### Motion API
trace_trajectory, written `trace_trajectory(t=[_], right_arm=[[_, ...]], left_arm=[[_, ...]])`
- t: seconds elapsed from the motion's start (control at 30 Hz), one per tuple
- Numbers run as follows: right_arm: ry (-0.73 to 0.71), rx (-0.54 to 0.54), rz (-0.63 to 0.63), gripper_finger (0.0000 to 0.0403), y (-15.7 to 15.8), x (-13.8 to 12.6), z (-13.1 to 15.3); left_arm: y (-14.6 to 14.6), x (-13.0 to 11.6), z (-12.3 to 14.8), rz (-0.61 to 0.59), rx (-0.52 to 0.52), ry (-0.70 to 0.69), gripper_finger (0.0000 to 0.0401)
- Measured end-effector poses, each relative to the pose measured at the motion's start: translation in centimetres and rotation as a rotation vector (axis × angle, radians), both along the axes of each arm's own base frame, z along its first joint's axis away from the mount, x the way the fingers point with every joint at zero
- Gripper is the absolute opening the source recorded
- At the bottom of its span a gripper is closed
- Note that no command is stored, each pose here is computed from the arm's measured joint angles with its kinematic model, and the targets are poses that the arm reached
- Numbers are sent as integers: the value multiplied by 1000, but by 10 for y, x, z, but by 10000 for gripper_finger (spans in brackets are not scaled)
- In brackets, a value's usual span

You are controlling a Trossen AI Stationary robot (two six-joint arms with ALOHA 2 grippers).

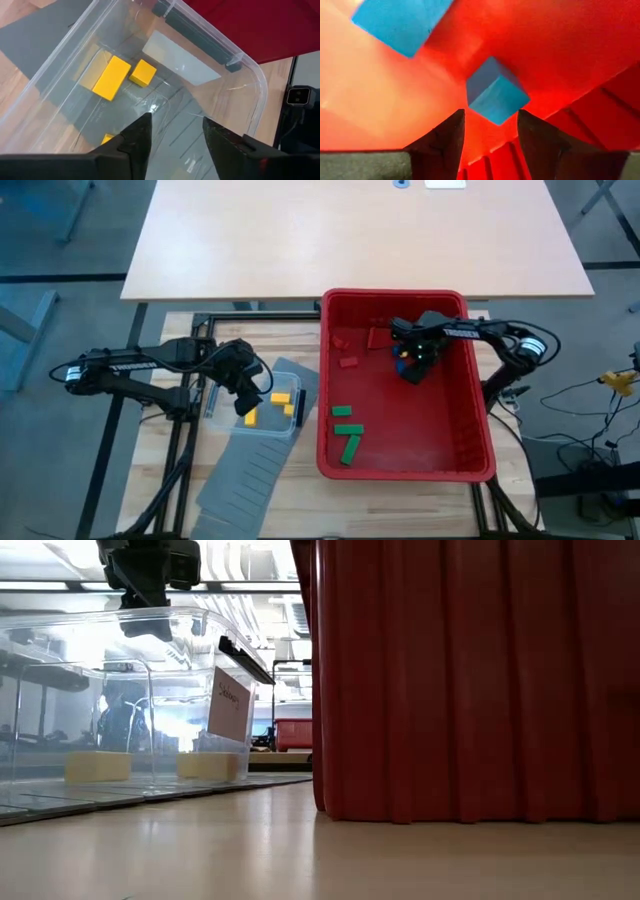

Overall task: Sort blocks
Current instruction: Remove the bottom right block from the red bin

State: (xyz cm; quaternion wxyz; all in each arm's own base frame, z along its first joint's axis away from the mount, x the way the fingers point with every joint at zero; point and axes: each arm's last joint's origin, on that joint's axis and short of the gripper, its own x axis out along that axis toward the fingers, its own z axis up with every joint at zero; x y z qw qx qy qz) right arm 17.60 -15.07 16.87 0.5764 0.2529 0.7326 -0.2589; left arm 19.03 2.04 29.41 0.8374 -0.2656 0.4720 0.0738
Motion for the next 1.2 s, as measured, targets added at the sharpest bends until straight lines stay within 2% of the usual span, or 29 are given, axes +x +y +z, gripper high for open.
trace_trajectory(t=[0.43, 0.77, 1.03, 1.2], right_arm=[[-12, -1, -6, 146, -5, 6, -10], [-39, -21, -106, 136, -7, 9, -13], [-76, -34, -122, 174, -6, 9, -6], [-105, -20, -185, 203, -6, 10, -5]], left_arm=[[0, 0, 0, 9, -6, 1, 155], [0, 0, 0, 9, -7, 1, 144], [0, 0, 0, 9, -7, 1, 154], [0, 0, 0, 5, -5, 1, 158]])
